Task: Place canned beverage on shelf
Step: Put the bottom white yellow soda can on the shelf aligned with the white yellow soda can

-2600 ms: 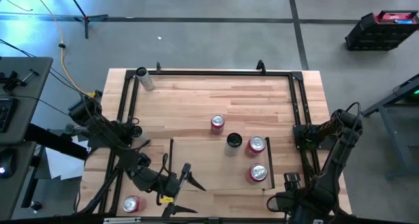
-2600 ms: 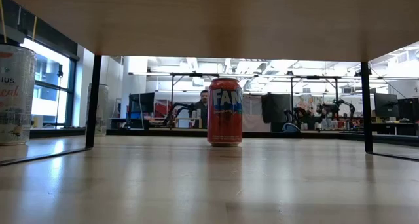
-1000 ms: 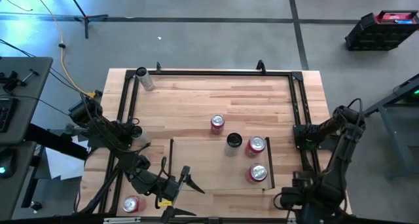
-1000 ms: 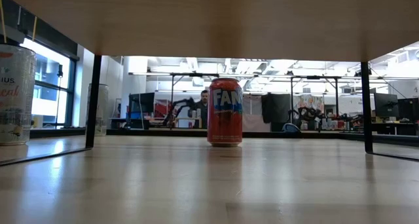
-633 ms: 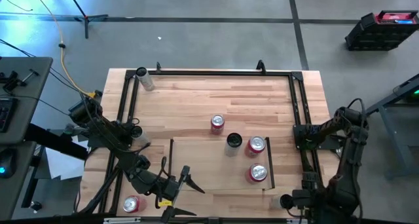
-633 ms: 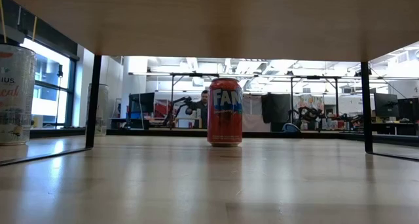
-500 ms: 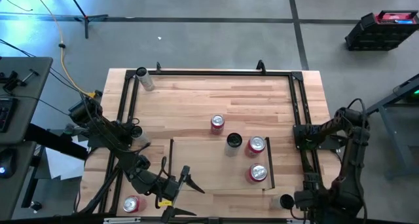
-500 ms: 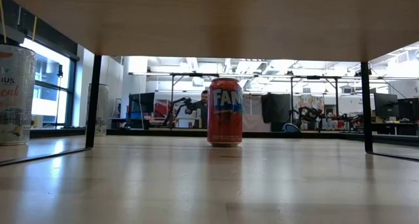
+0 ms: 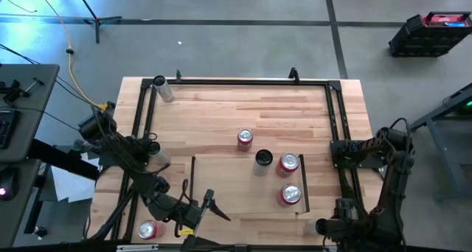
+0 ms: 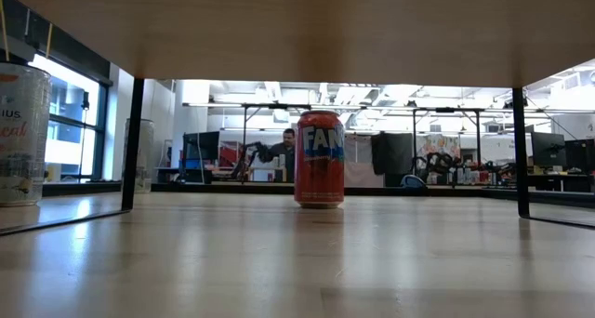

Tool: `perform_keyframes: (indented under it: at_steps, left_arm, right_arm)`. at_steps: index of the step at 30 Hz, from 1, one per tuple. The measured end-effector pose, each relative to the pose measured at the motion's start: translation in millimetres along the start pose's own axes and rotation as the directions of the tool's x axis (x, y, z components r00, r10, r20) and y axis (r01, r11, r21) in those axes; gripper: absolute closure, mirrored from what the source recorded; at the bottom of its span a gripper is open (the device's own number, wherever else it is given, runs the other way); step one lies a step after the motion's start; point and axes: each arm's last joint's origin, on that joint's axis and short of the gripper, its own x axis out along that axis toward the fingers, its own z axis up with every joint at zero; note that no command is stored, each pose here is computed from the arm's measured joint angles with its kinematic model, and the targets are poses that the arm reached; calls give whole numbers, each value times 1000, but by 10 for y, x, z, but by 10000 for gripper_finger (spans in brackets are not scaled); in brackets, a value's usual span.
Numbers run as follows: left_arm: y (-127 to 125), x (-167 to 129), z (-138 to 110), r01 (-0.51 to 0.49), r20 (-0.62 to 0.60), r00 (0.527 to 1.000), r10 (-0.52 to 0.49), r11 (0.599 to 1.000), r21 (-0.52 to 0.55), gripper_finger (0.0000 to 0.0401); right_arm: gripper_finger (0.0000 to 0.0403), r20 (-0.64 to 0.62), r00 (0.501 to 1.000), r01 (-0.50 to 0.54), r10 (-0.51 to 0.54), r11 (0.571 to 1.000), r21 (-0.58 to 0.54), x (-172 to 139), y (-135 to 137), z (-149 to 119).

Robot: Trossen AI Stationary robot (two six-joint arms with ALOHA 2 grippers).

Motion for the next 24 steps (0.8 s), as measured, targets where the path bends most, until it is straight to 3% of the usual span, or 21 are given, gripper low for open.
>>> perform_keyframes:
  at_steps: [12, 24]
  left_arm:
    - [-57, -14, -15, 19, 2, 1000, -19, 1000, -3, 68]
    - [-82, 100, -170, 51, 21, 998, -51, 998, -20, 68]
  right_arm:
    - [171, 93, 995, -42, 41, 999, 17, 2, 60, 40]
    - [172, 177, 984, -20, 17, 1000, 15, 66, 110, 67]
